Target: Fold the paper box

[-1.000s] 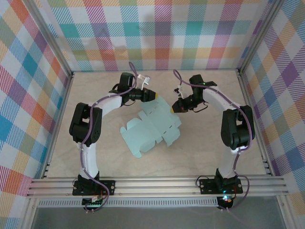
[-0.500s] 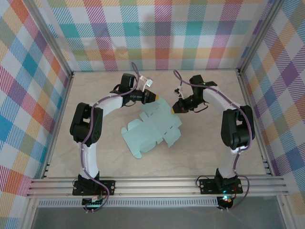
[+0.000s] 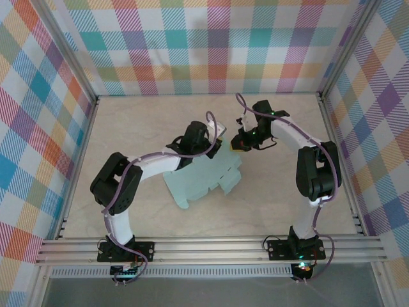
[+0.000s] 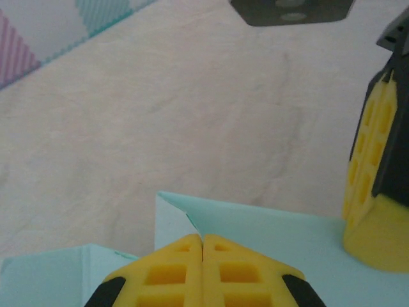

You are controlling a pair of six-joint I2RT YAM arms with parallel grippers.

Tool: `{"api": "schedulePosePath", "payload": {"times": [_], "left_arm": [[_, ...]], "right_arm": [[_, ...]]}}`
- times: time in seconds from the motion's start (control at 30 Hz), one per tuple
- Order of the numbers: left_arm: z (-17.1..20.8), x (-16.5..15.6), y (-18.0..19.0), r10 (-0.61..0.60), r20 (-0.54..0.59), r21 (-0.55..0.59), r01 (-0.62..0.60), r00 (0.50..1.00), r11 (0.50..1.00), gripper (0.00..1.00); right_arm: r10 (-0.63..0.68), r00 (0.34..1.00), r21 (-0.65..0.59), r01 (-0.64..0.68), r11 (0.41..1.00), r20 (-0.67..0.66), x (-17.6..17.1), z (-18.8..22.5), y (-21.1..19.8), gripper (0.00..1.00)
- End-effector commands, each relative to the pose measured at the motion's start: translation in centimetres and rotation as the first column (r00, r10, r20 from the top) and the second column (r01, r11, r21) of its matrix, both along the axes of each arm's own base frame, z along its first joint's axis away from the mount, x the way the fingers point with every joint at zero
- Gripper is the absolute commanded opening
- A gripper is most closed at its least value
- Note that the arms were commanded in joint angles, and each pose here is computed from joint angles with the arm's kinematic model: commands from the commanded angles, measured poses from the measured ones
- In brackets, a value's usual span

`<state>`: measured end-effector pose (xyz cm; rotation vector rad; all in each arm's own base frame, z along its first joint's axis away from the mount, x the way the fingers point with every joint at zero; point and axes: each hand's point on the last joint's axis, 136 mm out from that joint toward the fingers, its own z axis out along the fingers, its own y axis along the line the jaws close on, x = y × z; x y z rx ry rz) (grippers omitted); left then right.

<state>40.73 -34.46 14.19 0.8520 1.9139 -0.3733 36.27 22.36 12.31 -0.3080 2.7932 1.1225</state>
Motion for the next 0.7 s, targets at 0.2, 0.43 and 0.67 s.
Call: {"api": "schedulePosePath", "payload": {"times": [0.2, 0.43, 0.67], "left_arm": [[-0.1, -1.0, -4.9, 0.079, 0.12, 0.062, -0.087, 0.99, 0.994, 0.0], [-0.3, -0.8, -4.5, 0.089, 0.132, 0.089, -0.102, 0.987, 0.991, 0.0], [2.1, -0.6, -2.7, 0.068, -0.018, -0.074, -0.069, 0.998, 0.995, 0.28]], "right_arm": [[-0.031, 0.994, 0.055, 0.025, 0.998, 0.109, 1.6, 2.1, 0.7, 0.0], [-0.025, 0.993, 0.06, 0.018, 0.998, 0.116, 1.5, 2.2, 0.8, 0.0], [-0.012, 0.988, 0.016, 0.01, 1.0, 0.154, 1.7, 2.4, 0.1, 0.0]]}}
